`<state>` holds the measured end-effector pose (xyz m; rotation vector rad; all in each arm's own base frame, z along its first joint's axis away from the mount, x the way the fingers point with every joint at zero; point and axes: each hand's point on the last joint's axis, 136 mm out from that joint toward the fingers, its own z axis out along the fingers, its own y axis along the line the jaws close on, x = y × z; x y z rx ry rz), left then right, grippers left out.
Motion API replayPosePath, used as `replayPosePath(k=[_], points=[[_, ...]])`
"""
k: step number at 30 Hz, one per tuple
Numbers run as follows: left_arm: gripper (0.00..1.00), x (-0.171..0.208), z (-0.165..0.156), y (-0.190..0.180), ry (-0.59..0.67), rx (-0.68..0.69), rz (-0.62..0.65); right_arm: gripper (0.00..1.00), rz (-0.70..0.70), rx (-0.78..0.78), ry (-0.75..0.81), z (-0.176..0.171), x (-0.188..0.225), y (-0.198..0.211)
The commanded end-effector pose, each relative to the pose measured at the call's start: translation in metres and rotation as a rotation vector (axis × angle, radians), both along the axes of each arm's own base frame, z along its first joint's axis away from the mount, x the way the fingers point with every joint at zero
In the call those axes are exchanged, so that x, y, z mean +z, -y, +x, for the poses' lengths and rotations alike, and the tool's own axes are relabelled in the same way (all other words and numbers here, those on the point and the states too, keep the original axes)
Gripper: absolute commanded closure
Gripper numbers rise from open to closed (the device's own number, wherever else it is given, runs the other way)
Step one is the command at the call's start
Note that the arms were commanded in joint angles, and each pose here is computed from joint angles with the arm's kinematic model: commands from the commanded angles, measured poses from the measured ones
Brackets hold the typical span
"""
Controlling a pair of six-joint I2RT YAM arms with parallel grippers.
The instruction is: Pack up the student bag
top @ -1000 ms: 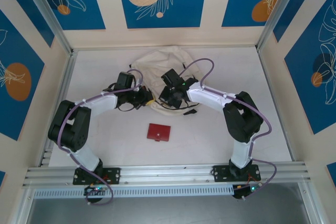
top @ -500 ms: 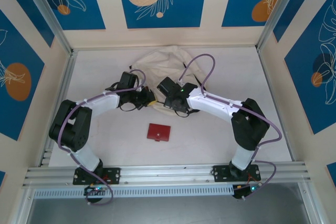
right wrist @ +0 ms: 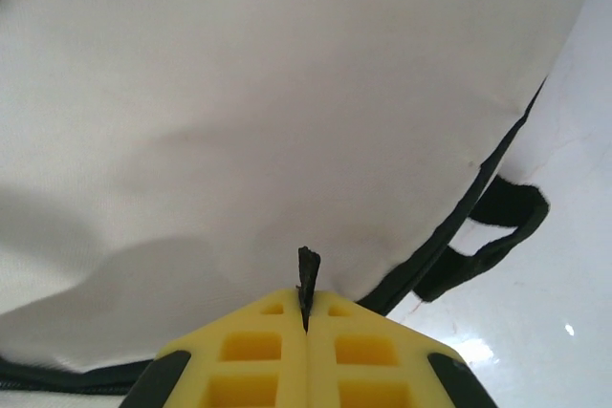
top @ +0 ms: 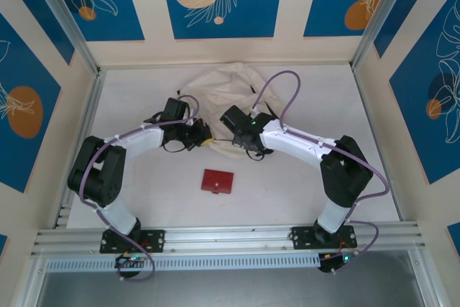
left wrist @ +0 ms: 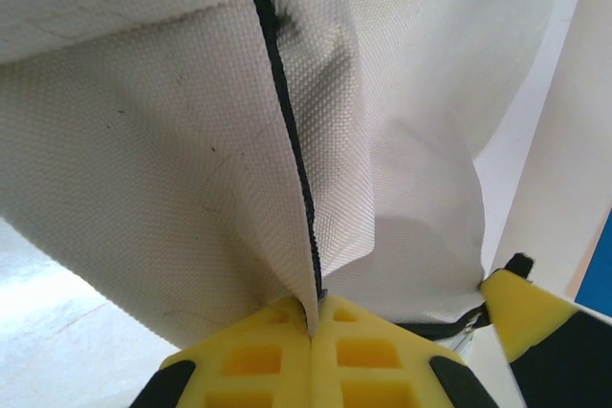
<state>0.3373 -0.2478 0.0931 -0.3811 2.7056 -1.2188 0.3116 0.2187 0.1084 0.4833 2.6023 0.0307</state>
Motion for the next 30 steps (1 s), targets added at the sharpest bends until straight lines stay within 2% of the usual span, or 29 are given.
replayPosePath(k=[1,8,13,15,20,24,27,30], points=[[1.00,-0.002,0.021,-0.036,0.033,0.101,0.096,1.00,-0.165,-0.044,0.019,-0.001,0.014,0.055],[1.00,-0.001,0.026,-0.049,0.038,0.120,0.106,1.00,-0.167,0.002,0.079,0.014,0.037,0.062],[1.00,0.001,0.029,-0.066,0.046,0.150,0.130,1.00,-0.147,0.048,0.085,0.025,0.035,0.059],[1.00,0.002,0.029,-0.076,0.047,0.163,0.146,1.00,-0.101,0.107,0.102,0.032,0.037,0.045],[0.99,0.008,0.030,-0.099,0.058,0.194,0.189,1.00,0.150,0.426,0.087,0.039,0.043,-0.035],[0.61,0.020,0.023,-0.118,0.074,0.235,0.225,1.00,0.278,0.599,0.111,0.039,0.059,-0.089],[0.44,0.028,0.013,-0.125,0.083,0.255,0.235,1.00,0.372,0.687,0.136,0.043,0.073,-0.122],[0.32,0.037,0.005,-0.122,0.090,0.278,0.187,1.00,0.456,0.740,0.148,0.050,0.082,-0.151]])
